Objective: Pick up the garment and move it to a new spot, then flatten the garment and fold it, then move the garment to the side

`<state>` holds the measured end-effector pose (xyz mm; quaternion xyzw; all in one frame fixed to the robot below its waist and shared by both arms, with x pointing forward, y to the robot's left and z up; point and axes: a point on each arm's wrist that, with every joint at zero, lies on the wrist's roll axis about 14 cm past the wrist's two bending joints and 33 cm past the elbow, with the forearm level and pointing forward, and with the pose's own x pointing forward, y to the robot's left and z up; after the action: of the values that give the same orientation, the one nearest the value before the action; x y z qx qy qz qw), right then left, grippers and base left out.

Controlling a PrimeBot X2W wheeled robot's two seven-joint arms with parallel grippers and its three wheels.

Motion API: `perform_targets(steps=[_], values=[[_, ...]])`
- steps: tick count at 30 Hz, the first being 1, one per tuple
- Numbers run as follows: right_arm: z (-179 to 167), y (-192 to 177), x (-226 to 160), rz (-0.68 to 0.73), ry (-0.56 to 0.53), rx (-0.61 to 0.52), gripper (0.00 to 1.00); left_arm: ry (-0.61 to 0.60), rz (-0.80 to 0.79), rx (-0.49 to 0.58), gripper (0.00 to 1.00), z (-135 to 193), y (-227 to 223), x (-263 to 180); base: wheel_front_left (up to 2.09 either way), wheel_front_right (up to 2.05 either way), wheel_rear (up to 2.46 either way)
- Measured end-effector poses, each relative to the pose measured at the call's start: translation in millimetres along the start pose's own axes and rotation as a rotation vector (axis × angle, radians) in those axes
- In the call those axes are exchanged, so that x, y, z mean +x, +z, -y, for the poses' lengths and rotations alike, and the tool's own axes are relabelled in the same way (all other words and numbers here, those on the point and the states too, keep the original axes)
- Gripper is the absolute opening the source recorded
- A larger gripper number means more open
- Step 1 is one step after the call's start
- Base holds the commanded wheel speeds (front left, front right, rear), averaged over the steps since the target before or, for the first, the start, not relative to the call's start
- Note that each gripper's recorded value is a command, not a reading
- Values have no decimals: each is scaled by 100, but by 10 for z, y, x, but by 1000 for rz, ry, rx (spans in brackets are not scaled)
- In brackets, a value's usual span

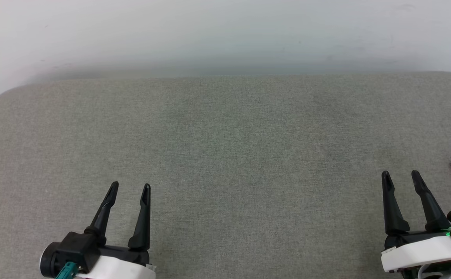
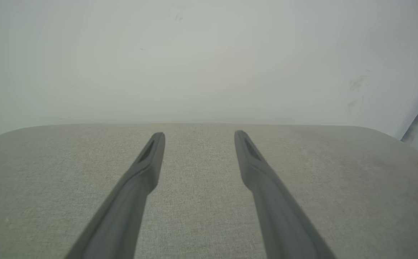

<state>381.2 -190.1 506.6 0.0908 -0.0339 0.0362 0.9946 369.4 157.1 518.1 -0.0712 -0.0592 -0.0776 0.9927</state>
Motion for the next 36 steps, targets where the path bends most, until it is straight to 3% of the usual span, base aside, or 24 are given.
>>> perform_targets(steps=[2,3,8,36], values=[[-7,-4,6,-1,3,-1,100,5,-2,-3,100,-18,-6,-3,0,0,0],[-8,-5,10,-1,4,-1,0,8,-1,-10,0,-25,-4,-2,0,0,0],[11,-191,-69,-60,-11,15,0,20,-55,-33,0,-19,-171,-59,0,0,0],[140,-250,-73,-84,-118,472,0,162,-90,-499,0,-252,-287,-57,0,0,0]])
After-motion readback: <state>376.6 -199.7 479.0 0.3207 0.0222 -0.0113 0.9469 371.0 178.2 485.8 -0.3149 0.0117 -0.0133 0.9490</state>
